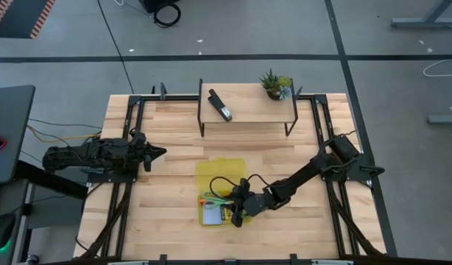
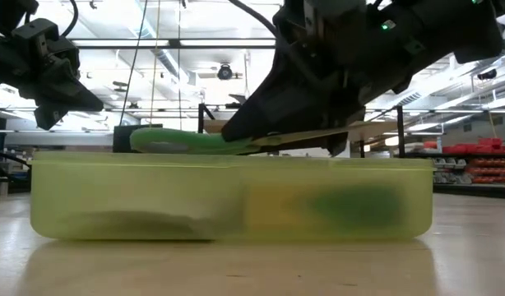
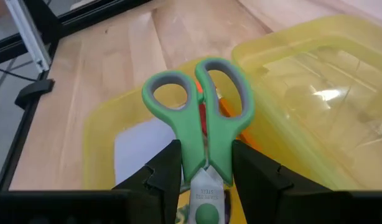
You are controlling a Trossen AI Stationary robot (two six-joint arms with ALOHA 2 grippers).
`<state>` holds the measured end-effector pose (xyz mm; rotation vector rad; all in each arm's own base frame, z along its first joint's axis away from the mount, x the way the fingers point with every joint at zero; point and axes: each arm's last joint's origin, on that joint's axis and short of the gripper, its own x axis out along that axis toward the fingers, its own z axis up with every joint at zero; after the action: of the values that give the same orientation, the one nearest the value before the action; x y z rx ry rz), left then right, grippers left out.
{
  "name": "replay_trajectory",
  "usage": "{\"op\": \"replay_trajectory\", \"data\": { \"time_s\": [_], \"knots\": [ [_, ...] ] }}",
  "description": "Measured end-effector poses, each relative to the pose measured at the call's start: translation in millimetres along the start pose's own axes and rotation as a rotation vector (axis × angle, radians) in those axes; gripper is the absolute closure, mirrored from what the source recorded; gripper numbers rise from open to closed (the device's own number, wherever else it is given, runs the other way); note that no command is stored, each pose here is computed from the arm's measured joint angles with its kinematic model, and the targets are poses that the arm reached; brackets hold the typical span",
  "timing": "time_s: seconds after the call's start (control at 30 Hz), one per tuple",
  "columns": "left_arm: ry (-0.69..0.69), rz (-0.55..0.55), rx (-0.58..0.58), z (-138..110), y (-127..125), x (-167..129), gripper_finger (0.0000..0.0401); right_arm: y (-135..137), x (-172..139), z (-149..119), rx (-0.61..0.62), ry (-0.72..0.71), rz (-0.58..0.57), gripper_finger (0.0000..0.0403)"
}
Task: Pack school essentials
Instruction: Put the green scissor into the yellow supply box
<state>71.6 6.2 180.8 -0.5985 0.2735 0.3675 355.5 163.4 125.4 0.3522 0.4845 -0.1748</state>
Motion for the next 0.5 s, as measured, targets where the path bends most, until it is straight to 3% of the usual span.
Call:
{"op": "replay_trajectory", "data": {
  "time_s": [0.23, 0.5],
  "knots": [
    [0.0, 0.0, 0.0, 0.0, 0.0, 0.0, 0.0362, 0.1, 9.8, -10.8, 0.046, -0.017, -0.006, 0.0264],
    [-0.002, -0.002, -0.001, 0.2, -0.2, 0.0, 0.0372, 4.0, 10.9, -15.6, 0.009, -0.005, 0.003, 0.0264]
  ]
}}
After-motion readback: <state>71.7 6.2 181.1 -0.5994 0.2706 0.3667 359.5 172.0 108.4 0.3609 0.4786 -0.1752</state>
